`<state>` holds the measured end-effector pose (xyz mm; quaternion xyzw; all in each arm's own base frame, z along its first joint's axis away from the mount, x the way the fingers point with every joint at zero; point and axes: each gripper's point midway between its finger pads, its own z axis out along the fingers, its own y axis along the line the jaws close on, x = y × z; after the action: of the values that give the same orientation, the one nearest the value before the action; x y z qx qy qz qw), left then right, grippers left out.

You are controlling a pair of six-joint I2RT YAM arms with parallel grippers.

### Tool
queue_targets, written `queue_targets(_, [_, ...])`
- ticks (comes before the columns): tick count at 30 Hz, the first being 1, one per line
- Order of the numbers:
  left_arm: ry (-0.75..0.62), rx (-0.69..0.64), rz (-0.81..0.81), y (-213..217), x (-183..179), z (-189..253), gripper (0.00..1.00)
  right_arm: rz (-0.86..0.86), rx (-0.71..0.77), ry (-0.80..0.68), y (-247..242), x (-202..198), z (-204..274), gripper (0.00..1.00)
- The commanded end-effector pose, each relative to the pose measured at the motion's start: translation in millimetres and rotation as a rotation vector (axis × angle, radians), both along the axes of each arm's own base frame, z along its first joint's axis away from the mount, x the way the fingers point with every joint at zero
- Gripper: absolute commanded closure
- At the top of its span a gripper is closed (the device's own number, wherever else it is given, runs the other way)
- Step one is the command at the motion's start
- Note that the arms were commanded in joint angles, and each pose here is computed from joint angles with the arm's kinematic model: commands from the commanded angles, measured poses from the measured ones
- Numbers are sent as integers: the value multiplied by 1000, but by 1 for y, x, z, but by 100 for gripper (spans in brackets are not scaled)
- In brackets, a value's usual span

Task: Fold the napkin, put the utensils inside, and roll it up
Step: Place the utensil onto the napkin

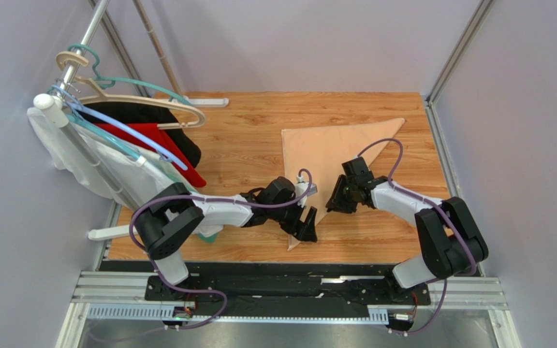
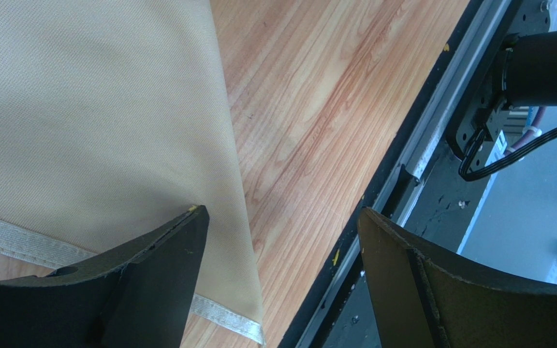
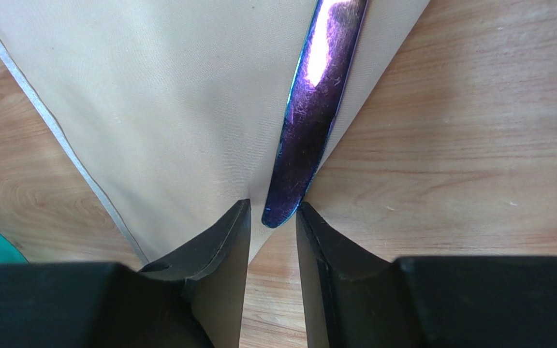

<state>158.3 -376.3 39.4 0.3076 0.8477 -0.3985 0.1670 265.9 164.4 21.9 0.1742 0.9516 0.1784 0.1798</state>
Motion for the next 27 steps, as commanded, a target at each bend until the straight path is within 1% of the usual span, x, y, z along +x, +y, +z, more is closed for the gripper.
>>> queue_targets(1, [24, 39, -2, 8, -10, -13, 14, -33, 17, -85, 4, 19, 14, 66])
queue_targets(14, [33, 48, -7, 12, -14, -18, 14, -15, 21, -112, 12, 36, 18, 66])
queue_targets(19, [29, 44, -4, 11, -13, -17, 14, -15, 3, -121, 10, 39, 21, 66])
queue_targets(22, [30, 43, -8, 10, -13, -14, 14, -15, -19, -131, 6, 40, 31, 66])
queue_targets(25, [18, 33, -11, 8, -12, -6, 14, -26, -99, -172, -8, 49, 51, 66])
queue_targets(27, [6, 32, -11, 7, -9, 0, 14, -27, -189, -182, -21, 57, 63, 66])
